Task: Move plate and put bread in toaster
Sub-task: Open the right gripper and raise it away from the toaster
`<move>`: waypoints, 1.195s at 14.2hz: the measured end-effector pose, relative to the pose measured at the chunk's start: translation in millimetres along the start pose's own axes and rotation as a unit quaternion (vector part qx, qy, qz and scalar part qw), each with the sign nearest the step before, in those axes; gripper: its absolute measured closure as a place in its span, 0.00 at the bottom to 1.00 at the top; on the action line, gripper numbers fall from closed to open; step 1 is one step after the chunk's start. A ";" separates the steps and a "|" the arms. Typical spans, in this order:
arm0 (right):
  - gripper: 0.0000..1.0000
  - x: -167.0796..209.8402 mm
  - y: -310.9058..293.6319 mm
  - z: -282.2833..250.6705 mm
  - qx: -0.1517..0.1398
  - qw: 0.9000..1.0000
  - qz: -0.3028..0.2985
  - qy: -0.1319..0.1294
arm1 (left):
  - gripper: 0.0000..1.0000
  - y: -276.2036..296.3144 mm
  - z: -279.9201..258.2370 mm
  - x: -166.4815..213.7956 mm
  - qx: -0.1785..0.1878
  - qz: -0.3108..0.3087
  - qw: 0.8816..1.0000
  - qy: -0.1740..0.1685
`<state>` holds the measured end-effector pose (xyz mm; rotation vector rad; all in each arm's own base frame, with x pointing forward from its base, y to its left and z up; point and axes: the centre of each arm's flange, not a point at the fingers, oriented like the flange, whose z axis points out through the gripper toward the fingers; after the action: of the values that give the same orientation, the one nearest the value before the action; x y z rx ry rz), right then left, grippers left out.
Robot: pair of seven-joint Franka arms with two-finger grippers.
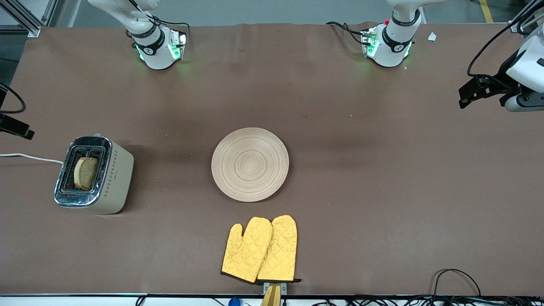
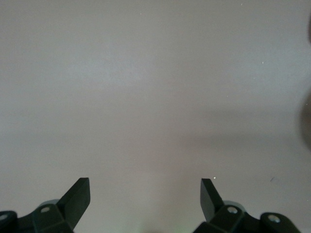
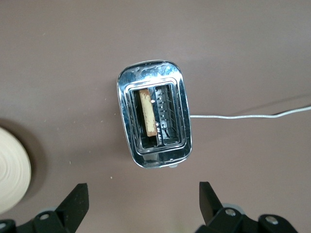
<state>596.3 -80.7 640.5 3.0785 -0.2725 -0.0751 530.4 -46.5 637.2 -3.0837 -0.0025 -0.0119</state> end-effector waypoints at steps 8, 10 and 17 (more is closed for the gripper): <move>0.00 -50.0 -22.1 -20.3 0.026 0.999 -0.025 0.018 | 0.00 -1.6 -3.5 0.2 0.000 -0.001 1.000 0.004; 0.00 -57.7 -25.9 -25.2 0.026 0.999 -0.026 0.021 | 0.00 -2.1 -6.1 0.3 -0.001 -0.002 1.000 0.006; 0.00 -59.7 -26.4 -23.7 0.027 0.999 -0.026 0.023 | 0.00 7.9 -7.0 -0.6 -0.001 0.009 1.000 0.007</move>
<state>543.5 -43.1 665.3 3.1354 -0.1954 0.0005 529.8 -54.8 643.7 -3.0860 0.0268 -0.0311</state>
